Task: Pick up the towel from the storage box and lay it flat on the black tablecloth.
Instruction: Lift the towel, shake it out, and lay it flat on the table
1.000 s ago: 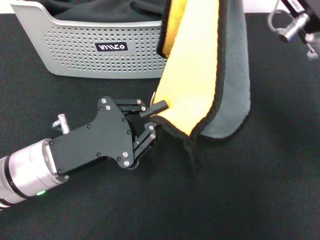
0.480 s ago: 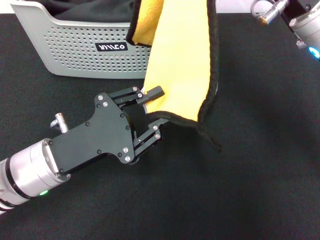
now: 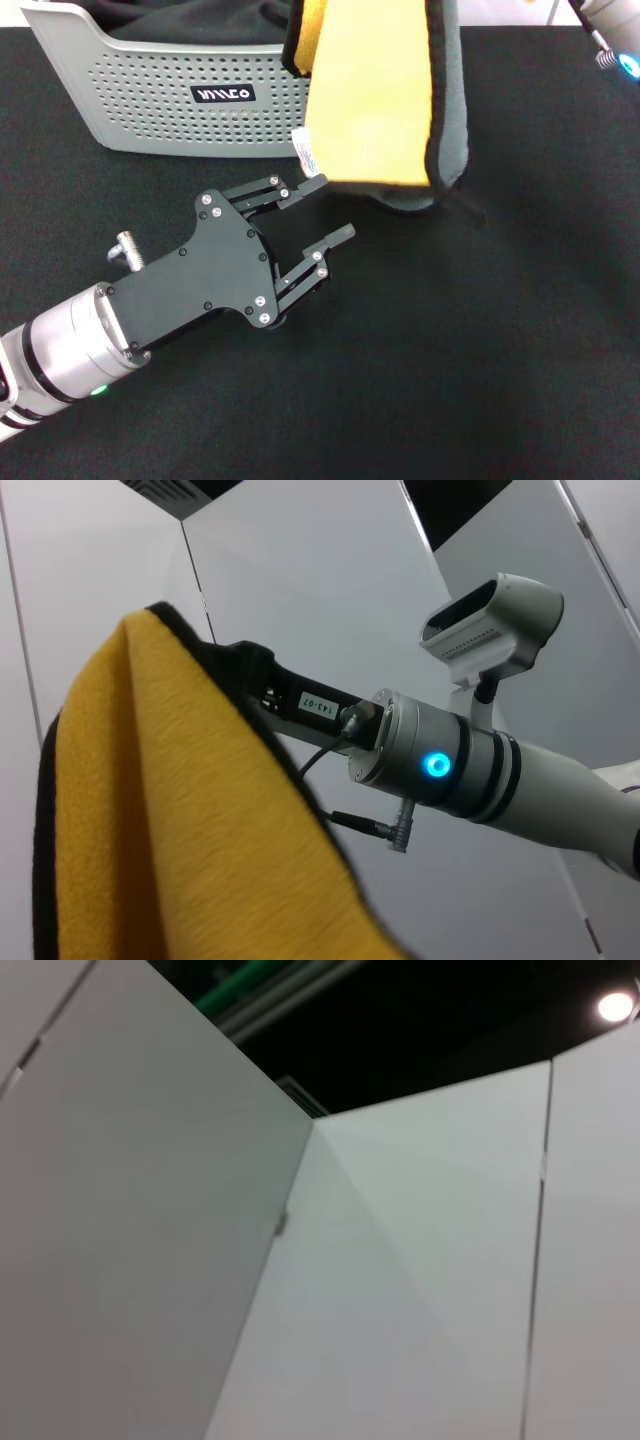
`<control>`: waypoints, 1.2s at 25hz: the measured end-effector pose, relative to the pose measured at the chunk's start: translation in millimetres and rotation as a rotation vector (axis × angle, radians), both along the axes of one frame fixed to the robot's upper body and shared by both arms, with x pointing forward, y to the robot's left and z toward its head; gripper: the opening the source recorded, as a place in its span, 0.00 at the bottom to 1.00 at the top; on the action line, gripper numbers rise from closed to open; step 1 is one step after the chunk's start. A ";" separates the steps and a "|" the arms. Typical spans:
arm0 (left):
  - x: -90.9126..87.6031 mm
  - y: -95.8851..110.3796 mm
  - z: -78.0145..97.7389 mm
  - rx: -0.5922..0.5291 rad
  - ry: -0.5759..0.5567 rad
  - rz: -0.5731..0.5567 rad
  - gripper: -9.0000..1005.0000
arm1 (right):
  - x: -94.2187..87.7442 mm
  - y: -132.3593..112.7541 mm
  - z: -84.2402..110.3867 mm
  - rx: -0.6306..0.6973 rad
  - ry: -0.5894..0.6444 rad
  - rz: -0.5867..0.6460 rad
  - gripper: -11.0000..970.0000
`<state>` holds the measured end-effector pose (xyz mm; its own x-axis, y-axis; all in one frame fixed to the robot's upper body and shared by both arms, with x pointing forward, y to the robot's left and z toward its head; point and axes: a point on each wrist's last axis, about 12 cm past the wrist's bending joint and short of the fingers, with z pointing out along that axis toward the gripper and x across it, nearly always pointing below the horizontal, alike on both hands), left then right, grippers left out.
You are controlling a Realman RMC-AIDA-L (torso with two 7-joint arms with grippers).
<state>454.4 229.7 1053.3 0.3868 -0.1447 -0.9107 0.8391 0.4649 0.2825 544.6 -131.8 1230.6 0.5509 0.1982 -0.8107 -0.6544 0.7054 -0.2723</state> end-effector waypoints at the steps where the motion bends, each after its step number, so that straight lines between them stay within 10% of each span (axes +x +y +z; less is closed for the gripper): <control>1: -0.1 -1.0 -0.3 -0.002 -0.003 0.005 0.39 | 0.6 0.3 0.5 -0.002 0.005 -0.006 0.04; 14: 2.1 -7.6 -2.4 -0.031 -0.001 0.069 0.39 | 2.0 3.1 4.0 -0.010 0.006 -0.017 0.04; 30: 16.5 -3.7 3.7 -0.277 0.576 -0.153 0.39 | -7.9 -0.6 8.5 0.006 -0.111 0.004 0.04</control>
<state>470.8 226.1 1057.0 -0.1954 -0.4179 -0.8872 0.8826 0.3195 -0.3448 536.7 -132.4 1239.0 0.6367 0.2054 -0.7433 -0.6235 0.7043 -0.3394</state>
